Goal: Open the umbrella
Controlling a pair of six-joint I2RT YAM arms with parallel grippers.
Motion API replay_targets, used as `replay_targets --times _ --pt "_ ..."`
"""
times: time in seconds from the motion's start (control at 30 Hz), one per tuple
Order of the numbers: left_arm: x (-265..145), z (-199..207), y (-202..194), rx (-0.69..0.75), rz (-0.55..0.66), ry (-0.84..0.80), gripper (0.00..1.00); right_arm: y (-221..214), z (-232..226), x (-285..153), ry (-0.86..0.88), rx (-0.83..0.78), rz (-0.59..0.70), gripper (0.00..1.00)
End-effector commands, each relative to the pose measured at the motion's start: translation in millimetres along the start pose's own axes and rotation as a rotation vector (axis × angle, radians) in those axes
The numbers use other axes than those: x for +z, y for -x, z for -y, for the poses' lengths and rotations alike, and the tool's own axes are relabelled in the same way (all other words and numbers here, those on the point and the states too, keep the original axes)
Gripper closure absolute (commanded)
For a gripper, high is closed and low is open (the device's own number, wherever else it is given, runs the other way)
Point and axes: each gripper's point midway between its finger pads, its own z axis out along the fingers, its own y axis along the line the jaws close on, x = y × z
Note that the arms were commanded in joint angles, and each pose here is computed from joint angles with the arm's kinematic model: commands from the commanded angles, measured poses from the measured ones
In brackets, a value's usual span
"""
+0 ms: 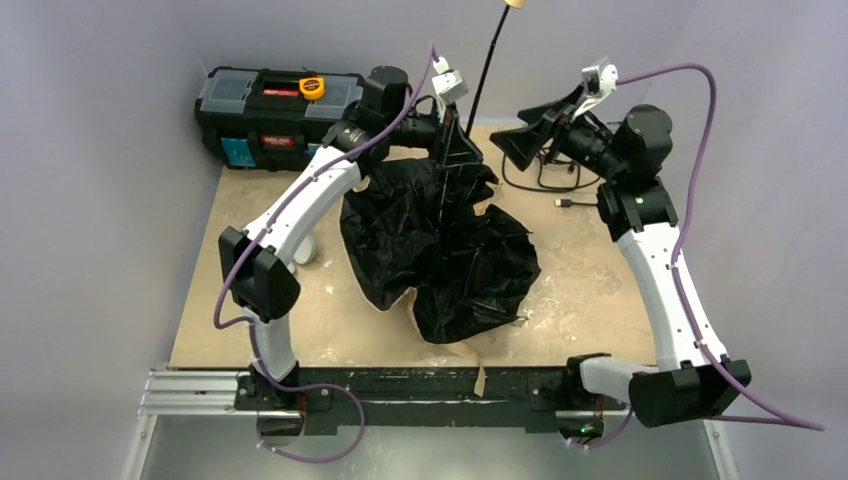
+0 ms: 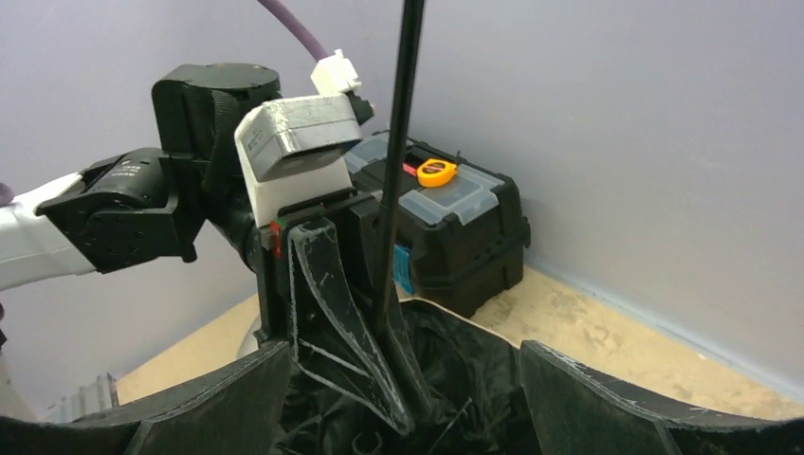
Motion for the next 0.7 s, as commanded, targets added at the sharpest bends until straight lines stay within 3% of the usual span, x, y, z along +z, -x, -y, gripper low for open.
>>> replay_targets --times 0.0,0.23,0.37,0.43,0.53,0.57,0.6,0.67 --pt "-13 37 38 0.133 0.084 -0.074 1.0 40 -10 10 0.023 -0.085 0.134 0.09" --pt "0 54 23 0.164 0.057 -0.127 1.0 64 -34 31 0.113 -0.015 0.233 0.08" --pt "-2 67 20 0.188 0.074 -0.159 1.0 75 -21 38 0.049 -0.022 0.285 0.17" --pt "-1 68 14 0.188 0.055 -0.161 1.0 80 -21 40 0.043 -0.022 0.306 0.32" --pt "0 68 -2 0.211 0.013 -0.167 0.99 96 -26 39 0.063 -0.036 0.347 0.81" --pt "-1 67 -7 0.208 0.005 -0.158 0.93 102 -30 37 0.068 -0.042 0.366 0.92" --pt "-1 64 -13 0.209 -0.005 -0.147 0.88 108 -32 35 0.069 -0.039 0.385 1.0" --pt "-3 56 -25 0.207 -0.028 -0.108 0.79 121 -38 30 0.079 -0.036 0.423 1.0"
